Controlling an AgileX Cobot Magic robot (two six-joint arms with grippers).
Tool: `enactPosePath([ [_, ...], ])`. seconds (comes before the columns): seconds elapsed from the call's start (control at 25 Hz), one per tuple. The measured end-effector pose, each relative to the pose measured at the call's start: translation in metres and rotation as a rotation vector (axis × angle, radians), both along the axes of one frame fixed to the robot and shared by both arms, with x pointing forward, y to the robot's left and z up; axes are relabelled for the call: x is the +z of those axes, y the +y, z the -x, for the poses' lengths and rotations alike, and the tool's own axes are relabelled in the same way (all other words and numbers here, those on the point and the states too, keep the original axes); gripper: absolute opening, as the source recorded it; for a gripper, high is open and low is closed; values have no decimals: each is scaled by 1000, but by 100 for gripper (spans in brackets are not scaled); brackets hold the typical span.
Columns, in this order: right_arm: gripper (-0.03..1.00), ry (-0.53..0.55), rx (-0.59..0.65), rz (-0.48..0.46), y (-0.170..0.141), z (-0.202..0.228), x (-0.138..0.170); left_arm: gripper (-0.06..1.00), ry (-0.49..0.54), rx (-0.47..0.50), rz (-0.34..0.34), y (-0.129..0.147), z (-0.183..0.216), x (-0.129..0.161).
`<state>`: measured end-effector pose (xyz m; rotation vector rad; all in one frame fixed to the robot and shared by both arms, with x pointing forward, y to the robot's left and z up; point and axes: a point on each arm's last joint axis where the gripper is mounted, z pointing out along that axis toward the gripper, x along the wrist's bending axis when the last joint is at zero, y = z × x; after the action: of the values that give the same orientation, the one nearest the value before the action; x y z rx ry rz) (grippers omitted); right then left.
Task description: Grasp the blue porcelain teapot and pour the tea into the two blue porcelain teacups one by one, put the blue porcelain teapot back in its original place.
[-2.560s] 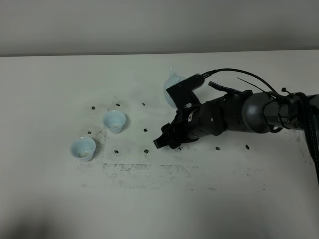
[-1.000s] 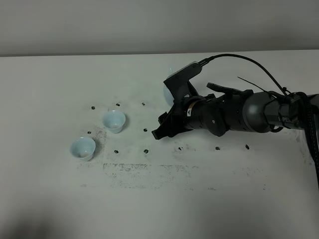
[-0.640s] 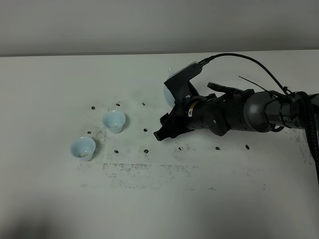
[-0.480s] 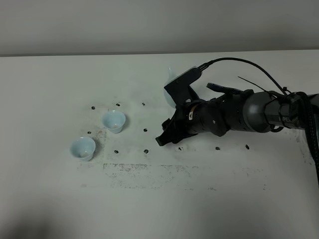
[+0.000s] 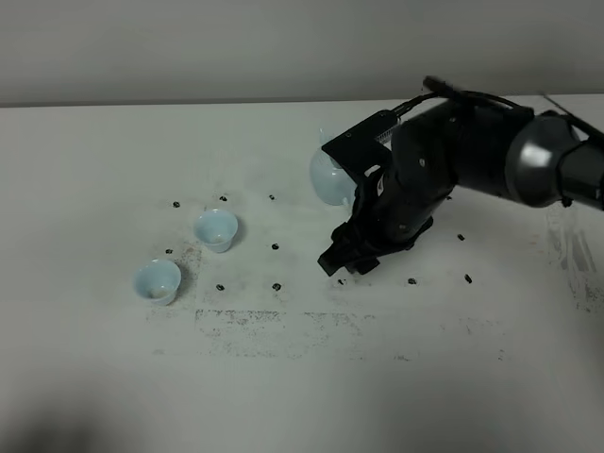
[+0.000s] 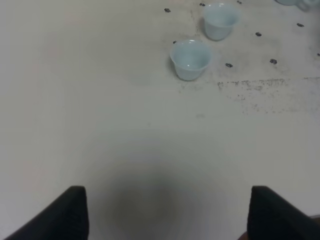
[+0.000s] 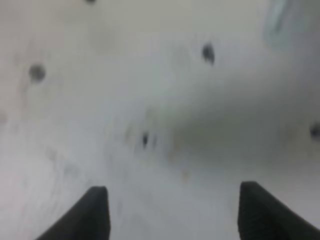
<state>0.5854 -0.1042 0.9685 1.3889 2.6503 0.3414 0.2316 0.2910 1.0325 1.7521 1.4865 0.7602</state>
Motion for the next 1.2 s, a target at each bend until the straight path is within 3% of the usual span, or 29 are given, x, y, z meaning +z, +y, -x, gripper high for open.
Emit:
enactPosePath([
  [0.12, 53, 76, -32, 37, -12, -6, 18, 63, 0, 0, 0, 0, 0, 0],
  [0.36, 53, 49, -87, 21, -29, -22, 38, 63, 0, 0, 0, 0, 0, 0],
  [0.84, 53, 143, -72, 67, -31, -63, 9, 63, 0, 0, 0, 0, 0, 0],
  [1.2, 53, 67, -75, 2, -8, -116, -9, 63, 0, 0, 0, 0, 0, 0],
])
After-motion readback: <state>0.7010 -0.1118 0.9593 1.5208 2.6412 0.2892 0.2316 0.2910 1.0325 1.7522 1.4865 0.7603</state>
